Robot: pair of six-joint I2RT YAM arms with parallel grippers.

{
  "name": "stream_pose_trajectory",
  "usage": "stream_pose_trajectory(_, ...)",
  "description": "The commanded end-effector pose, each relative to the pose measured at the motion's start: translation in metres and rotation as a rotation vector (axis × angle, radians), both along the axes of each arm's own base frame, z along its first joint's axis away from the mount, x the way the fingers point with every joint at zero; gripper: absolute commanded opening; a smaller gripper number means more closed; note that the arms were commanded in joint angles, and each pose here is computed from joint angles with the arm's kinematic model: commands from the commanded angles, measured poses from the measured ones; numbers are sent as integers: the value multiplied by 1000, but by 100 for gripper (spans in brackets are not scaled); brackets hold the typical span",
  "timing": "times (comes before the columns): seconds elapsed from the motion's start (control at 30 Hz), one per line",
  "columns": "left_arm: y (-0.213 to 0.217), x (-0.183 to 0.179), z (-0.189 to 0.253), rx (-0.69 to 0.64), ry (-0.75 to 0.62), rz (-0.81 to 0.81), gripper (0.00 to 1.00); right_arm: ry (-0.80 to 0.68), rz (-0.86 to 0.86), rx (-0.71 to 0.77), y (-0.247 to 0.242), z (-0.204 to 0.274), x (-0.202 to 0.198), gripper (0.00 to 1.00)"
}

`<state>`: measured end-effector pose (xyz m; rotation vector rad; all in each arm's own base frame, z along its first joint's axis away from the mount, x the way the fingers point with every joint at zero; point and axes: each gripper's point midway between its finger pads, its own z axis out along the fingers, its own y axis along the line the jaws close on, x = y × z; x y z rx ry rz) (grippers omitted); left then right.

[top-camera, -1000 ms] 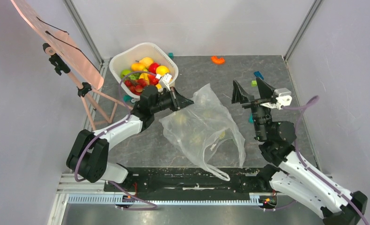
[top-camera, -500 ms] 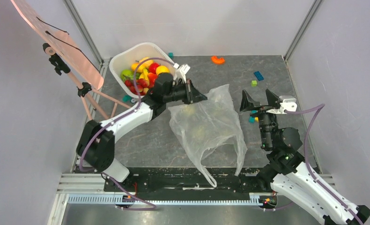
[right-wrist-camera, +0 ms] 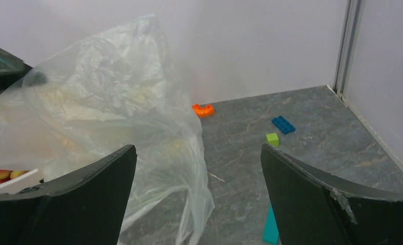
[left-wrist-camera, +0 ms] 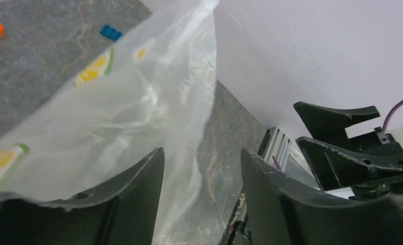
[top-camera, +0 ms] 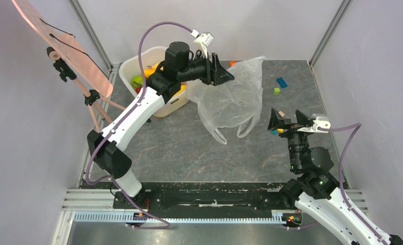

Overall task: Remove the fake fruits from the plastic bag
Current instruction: Place the plastic bag at the center of the board.

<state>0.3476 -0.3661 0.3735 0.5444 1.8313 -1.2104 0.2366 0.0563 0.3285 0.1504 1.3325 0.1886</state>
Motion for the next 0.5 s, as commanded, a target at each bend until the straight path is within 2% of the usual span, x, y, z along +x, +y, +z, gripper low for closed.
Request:
stream_pose_trajectory(0.0, 15, -16, -48, 137, 74, -16, 80, 59, -9, -6, -1, -25, 0, 94)
stream_pose_trajectory(0.07, 21, -20, -64, 167, 91, -4, 99, 79, -8, -17, 0, -31, 1, 94)
stream_pose_trajectory(0.23, 50, -25, -75, 258, 68, 95, 100, 110, -4, -17, 0, -41, 0, 95)
stream_pose_trajectory(0.47, 117, -39, -92, 352, 52, 364, 100, 150, 4, -14, -1, -58, -3, 98)
